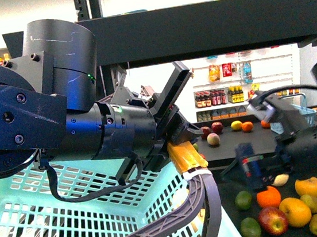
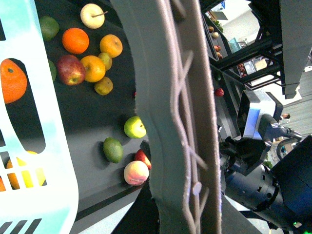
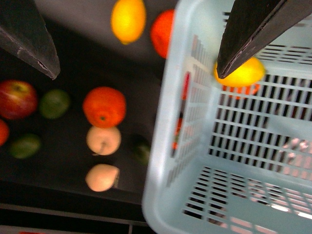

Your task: Pick lemon from shelf

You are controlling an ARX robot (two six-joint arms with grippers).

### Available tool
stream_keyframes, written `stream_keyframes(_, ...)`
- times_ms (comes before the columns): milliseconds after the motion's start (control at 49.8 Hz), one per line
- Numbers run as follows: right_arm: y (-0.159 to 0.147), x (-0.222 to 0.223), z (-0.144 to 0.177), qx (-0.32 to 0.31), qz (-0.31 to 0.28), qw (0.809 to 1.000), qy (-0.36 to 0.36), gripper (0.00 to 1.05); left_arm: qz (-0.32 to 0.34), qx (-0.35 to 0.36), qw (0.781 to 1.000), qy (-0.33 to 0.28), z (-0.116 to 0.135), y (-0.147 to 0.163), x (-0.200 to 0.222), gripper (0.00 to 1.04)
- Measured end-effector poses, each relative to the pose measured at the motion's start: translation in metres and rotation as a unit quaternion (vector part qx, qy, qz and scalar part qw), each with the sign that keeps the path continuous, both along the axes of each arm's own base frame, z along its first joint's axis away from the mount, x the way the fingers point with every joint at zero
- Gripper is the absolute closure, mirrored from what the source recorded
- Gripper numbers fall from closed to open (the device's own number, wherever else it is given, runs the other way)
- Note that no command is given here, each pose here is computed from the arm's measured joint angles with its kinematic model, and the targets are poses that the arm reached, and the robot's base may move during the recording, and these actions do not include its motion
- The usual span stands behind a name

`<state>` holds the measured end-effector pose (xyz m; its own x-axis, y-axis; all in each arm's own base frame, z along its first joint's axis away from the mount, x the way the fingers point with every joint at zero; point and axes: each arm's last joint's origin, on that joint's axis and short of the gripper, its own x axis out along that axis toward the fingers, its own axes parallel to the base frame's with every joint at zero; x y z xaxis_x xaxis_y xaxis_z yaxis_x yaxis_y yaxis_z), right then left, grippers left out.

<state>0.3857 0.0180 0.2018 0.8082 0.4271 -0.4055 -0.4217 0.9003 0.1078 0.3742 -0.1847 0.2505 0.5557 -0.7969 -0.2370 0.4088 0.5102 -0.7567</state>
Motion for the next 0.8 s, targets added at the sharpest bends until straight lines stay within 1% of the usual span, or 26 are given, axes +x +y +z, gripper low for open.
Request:
stream_keyframes(40, -0.007, -0.001, -0.004, -0.013, -0.011, 1.0, 0.002, 0.08, 0.0, 0.0, 1.0, 0.0, 0.0, 0.0, 0.0, 0.97)
stream_keyframes(141, -0.02, -0.003, -0.032, -0.05, -0.032, 0.998, 0.032, 0.08, 0.001, 0.0, 1.0, 0.0, 0.0, 0.0, 0.0, 0.97)
stream_keyframes(341, -0.021, -0.007, -0.109, -0.096, -0.041, 0.986, 0.127, 0.08, 0.001, 0.0, 1.0, 0.0, 0.0, 0.0, 0.0, 0.97)
stream_keyframes(422, -0.016, -0.008, -0.135, -0.109, -0.037, 0.981, 0.159, 0.08, 0.002, 0.001, 1.0, 0.0, 0.0, 0.0, 0.0, 0.97)
stream_keyframes(562, 0.0, -0.008, -0.166, -0.13, -0.025, 0.972, 0.192, 0.08, 0.002, 0.001, 1.0, 0.0, 0.0, 0.0, 0.0, 0.97)
stream_keyframes(723, 0.024, 0.009, -0.19, -0.147, -0.022, 0.968, 0.203, 0.08, 0.001, 0.0, 1.0, 0.0, 0.0, 0.0, 0.0, 0.97)
stream_keyframes(803, 0.03, 0.015, -0.198, -0.151, -0.023, 0.967, 0.205, 0.08, 0.001, 0.0, 1.0, 0.0, 0.0, 0.0, 0.0, 0.97)
